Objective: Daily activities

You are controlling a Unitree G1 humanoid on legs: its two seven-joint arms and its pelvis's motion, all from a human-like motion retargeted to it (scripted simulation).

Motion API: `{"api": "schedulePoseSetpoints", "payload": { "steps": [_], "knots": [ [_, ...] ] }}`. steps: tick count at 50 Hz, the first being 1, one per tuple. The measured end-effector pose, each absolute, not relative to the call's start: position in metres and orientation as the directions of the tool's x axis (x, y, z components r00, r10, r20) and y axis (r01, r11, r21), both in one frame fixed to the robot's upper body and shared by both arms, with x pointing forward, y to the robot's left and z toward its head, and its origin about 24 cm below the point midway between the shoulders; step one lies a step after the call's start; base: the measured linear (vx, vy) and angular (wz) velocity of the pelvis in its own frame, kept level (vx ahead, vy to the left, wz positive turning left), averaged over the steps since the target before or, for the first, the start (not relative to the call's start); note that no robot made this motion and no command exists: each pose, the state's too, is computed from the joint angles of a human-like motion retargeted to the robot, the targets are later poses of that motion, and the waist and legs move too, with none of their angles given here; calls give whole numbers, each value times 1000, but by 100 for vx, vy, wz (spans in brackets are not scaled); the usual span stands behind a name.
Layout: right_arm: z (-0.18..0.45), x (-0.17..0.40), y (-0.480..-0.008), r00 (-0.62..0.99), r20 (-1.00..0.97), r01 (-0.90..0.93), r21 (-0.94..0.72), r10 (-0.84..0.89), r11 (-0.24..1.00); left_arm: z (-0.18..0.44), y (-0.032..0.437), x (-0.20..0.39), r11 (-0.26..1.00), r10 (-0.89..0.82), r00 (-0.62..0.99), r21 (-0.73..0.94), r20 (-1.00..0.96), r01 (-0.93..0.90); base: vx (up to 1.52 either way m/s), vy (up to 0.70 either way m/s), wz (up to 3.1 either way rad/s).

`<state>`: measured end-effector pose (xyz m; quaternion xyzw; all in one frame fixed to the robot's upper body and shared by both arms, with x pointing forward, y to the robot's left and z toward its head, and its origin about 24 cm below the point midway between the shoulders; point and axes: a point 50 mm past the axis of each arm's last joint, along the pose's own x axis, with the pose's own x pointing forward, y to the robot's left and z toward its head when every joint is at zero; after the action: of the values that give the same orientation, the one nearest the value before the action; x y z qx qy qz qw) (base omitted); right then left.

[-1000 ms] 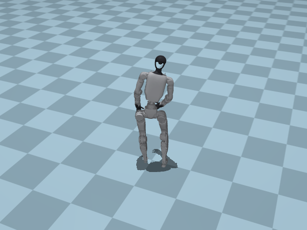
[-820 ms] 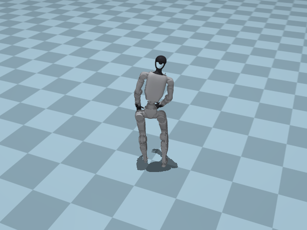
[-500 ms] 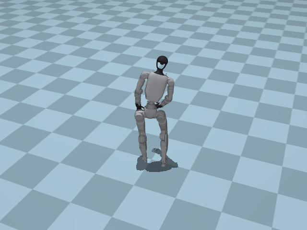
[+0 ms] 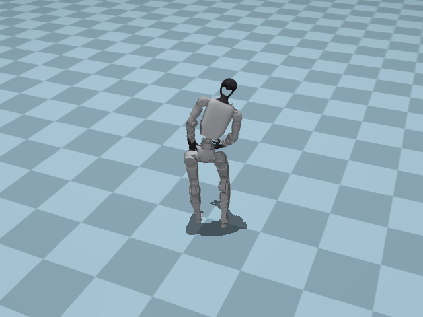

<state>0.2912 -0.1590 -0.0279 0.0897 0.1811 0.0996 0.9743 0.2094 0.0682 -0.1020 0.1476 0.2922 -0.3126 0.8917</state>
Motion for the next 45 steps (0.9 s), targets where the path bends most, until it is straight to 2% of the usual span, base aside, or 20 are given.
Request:
{"api": "schedulePoseSetpoints", "payload": {
  "steps": [8, 17, 30, 45],
  "knots": [
    [-10, 307, -151, 917, -288, -252, 123, 277, 960, -96, 63, 212, 716, -520, 617, 93, -591, 692, 0, 0, 0],
    [3, 315, -142, 906, -248, -327, 104, 343, 939, -90, 63, 216, 707, -551, 615, 75, -564, 703, 0, 0, 0],
    [13, 311, -137, 870, -197, -426, 157, 451, 891, -85, 65, 219, 728, -574, 614, 6, -542, 685, 0, 0, 0],
    [24, 306, -138, 845, -122, -470, 296, 521, 832, -83, 66, 219, 787, -571, 636, -127, -519, 603, 0, 0, 0]
  ]
}}
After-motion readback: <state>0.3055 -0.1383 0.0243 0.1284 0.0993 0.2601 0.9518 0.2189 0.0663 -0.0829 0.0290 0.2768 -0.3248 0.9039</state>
